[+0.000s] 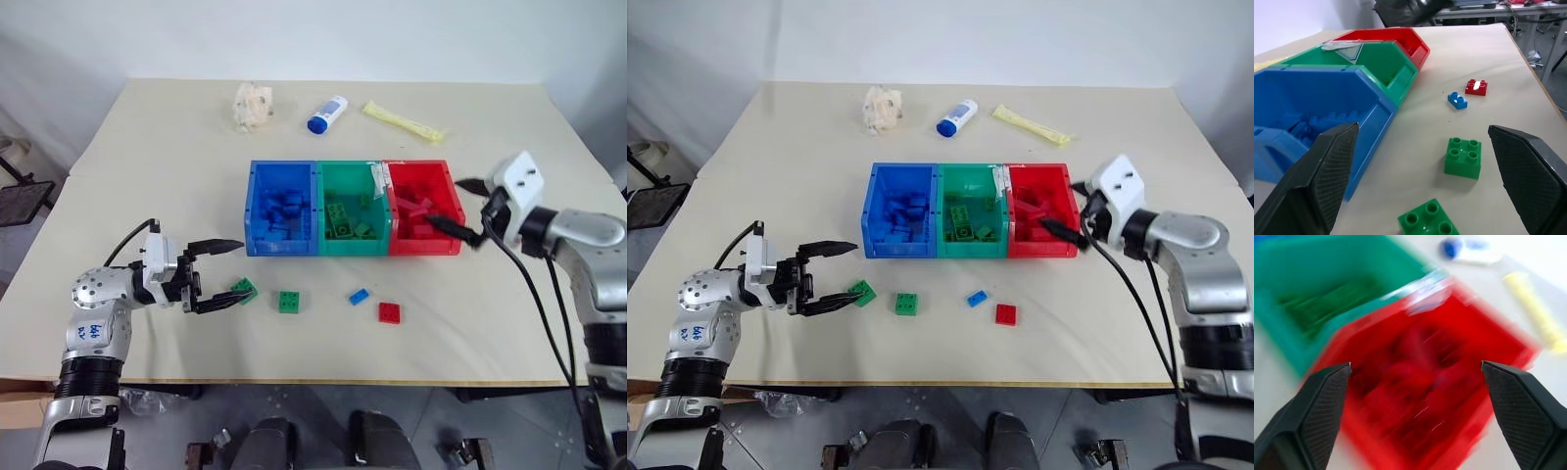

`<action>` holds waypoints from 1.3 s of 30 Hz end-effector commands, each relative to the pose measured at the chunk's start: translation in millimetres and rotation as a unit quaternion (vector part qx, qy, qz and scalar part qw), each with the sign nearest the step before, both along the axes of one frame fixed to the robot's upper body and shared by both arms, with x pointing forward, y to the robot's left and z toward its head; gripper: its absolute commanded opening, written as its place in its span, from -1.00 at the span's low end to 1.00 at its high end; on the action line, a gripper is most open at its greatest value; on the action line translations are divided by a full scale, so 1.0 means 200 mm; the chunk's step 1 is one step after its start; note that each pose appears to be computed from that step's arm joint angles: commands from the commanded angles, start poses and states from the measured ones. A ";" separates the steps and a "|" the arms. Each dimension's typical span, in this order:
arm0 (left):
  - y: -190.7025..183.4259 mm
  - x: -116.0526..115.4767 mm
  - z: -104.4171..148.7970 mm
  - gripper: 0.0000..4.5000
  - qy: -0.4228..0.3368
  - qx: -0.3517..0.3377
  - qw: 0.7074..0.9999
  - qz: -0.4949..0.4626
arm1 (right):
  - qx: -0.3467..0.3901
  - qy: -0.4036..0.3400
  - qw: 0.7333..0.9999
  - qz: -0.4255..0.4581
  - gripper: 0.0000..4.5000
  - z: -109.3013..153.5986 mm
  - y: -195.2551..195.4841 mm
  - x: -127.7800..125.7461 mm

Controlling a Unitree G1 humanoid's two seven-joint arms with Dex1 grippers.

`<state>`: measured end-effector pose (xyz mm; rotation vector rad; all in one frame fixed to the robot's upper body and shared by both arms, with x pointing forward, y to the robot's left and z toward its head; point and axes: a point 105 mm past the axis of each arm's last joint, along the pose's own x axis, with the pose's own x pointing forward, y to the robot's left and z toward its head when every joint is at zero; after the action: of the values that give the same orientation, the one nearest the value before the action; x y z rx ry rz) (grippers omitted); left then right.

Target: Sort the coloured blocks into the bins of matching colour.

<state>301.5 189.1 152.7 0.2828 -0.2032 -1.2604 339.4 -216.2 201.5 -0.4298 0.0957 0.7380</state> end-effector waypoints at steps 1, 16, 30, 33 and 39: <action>0.01 0.00 0.03 1.00 -0.017 0.003 1.000 0.001 | -0.016 0.008 0.999 0.047 0.97 0.01 -0.04 -0.18; 0.03 -0.01 -0.01 1.00 -0.009 0.003 1.000 0.003 | -0.109 0.095 0.988 0.052 0.97 -0.11 -0.25 -0.46; -0.03 -0.12 -0.03 1.00 -0.003 -0.005 1.000 -0.015 | -0.085 0.140 0.974 0.153 0.97 -0.38 0.26 -0.32; -0.04 -0.14 -0.04 1.00 -0.002 -0.006 1.000 -0.015 | -0.085 0.146 0.973 0.155 0.97 -0.44 0.28 -0.30; -0.03 -0.16 -0.03 1.00 -0.003 -0.008 1.000 -0.009 | -0.096 0.148 0.969 0.171 0.55 -0.50 0.33 -0.29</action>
<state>272.9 181.7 134.8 0.2593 -0.1734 -1.2806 282.9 -154.3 102.7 -0.5238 0.3873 1.1221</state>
